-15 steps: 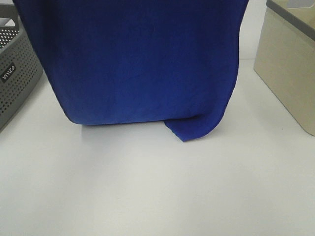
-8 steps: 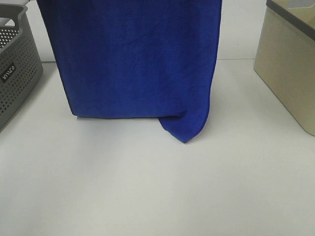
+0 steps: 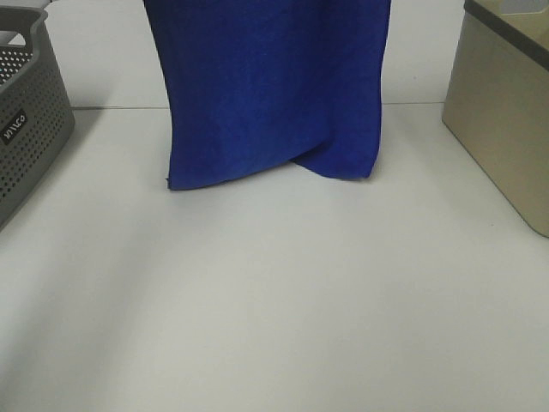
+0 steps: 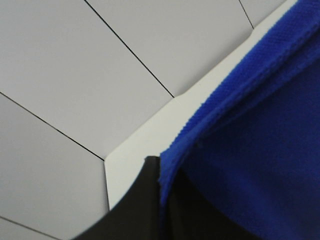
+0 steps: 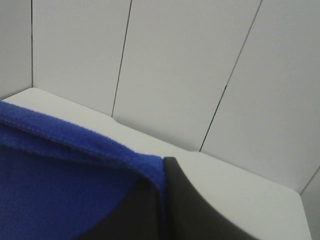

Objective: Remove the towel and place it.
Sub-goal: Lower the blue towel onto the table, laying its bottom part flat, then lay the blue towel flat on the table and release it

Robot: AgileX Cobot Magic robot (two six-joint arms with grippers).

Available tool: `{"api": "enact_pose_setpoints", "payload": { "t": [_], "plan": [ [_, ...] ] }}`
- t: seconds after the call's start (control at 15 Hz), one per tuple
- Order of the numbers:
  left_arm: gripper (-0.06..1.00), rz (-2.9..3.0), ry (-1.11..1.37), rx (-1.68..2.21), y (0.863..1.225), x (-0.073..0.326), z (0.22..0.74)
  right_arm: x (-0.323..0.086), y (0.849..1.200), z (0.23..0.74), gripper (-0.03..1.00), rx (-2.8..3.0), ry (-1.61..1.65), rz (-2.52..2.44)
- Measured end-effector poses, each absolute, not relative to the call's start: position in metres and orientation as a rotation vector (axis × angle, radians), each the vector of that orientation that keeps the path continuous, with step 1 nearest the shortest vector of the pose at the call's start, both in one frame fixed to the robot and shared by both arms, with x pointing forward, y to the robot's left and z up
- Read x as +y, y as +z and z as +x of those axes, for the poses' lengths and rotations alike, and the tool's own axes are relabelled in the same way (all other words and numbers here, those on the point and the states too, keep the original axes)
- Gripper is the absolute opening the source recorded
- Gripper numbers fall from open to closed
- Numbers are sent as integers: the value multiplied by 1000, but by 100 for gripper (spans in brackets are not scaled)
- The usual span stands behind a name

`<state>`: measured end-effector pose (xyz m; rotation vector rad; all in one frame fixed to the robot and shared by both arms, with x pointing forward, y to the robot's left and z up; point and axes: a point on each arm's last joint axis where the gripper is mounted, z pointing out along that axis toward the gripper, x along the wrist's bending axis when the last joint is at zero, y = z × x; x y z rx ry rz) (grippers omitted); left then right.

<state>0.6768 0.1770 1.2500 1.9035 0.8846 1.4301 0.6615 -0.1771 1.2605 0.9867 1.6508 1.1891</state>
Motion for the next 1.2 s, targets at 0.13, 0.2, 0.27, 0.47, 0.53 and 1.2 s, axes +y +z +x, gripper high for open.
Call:
{"api": "enact_pose_setpoints", "payload": {
  "t": [0.13,0.2,0.27,0.47,0.53,1.2],
  "plan": [
    [0,1811,1604,742,1256,176,689,-174,1262,675,1,1572,1254,956],
    [0,1801,1656,699,1259,176,689,-174,1259,677,1,1577,1257,962],
    [0,1803,1696,664,1262,176,688,-173,1256,679,1,1588,1254,970],
    [0,1851,1727,641,1260,178,688,-172,1250,680,1,1629,1239,996],
    [0,1878,1722,652,1258,179,688,-172,1248,679,1,1652,1227,1008],
    [0,2054,1460,767,1273,187,647,-181,1275,622,1,1876,1144,1103]
  ]
}}
